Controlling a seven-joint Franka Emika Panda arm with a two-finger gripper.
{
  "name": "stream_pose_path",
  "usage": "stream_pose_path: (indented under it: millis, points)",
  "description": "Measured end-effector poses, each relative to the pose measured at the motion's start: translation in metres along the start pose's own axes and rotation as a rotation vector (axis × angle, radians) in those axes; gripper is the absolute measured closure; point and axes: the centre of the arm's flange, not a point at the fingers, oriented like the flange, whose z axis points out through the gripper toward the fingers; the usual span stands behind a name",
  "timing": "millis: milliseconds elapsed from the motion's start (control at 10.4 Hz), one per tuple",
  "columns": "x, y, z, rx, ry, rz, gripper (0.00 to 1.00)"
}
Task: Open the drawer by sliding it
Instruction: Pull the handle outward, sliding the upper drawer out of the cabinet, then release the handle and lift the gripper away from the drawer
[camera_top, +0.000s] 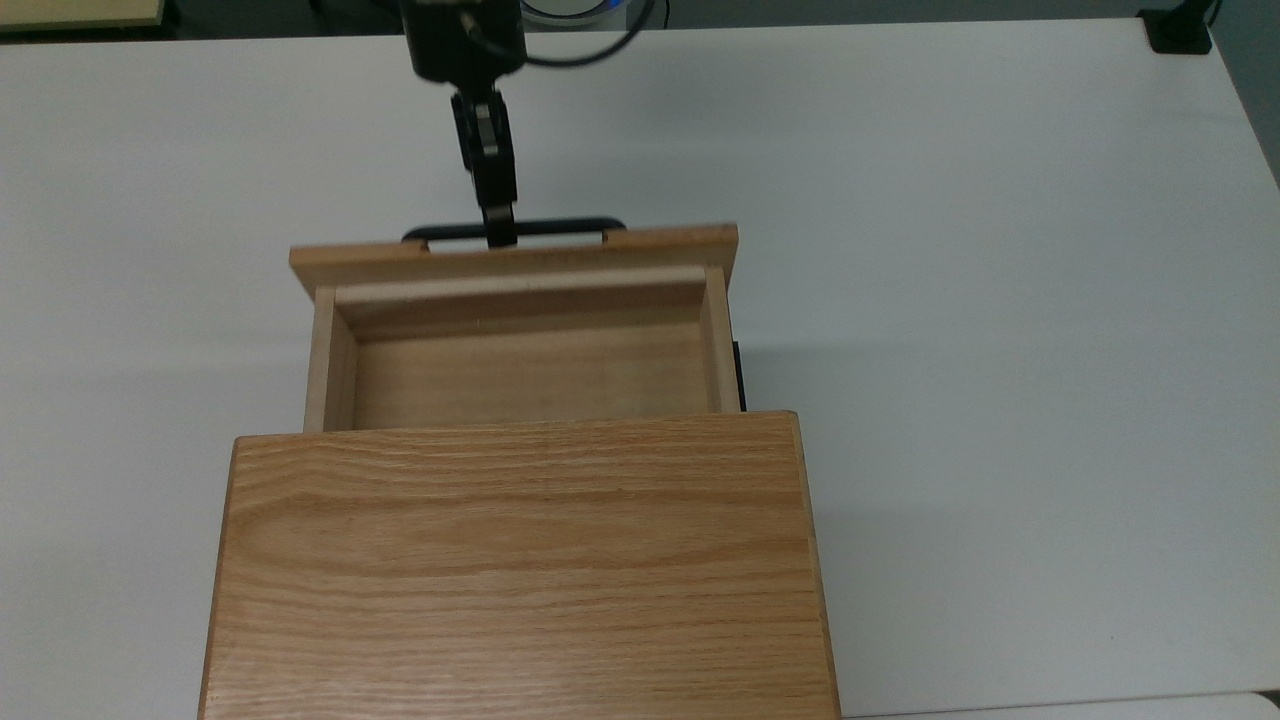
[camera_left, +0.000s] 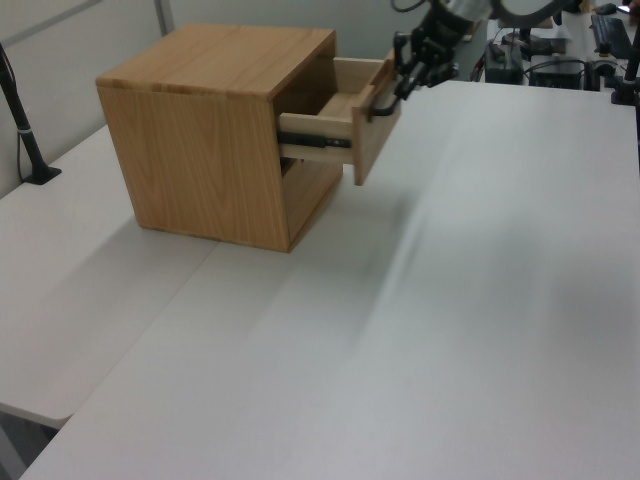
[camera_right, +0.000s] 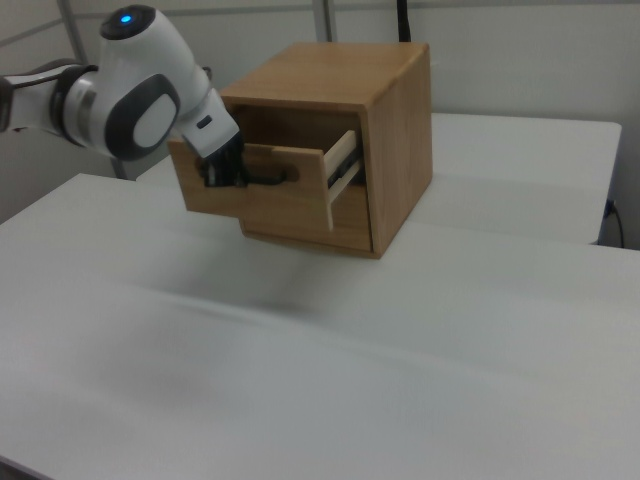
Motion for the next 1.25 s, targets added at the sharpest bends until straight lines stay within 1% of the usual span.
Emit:
stream_pose_path:
  millis: [192,479,575,671,862,958,1054,1150,1246]
  points:
    - [-0.004,0.026,-0.017,-0.019,-0.007,-0.018,0.85]
    - [-0.009,0.050,-0.030,-0.051,-0.029,-0.044,0.85]
    - [-0.010,0.054,-0.034,-0.065,-0.041,-0.085,0.83]
    - [-0.016,0.056,-0.036,-0.084,-0.061,-0.150,0.69]
    - [-0.023,0.057,-0.046,-0.134,-0.102,-0.238,0.36]
    - [-0.026,0.058,-0.055,-0.183,-0.143,-0.313,0.22]
    - [-0.029,0.058,-0.067,-0.239,-0.201,-0.429,0.06]
    - [-0.034,0.057,-0.088,-0.297,-0.290,-0.606,0.00]
    - [-0.035,0.054,-0.105,-0.320,-0.333,-0.761,0.00]
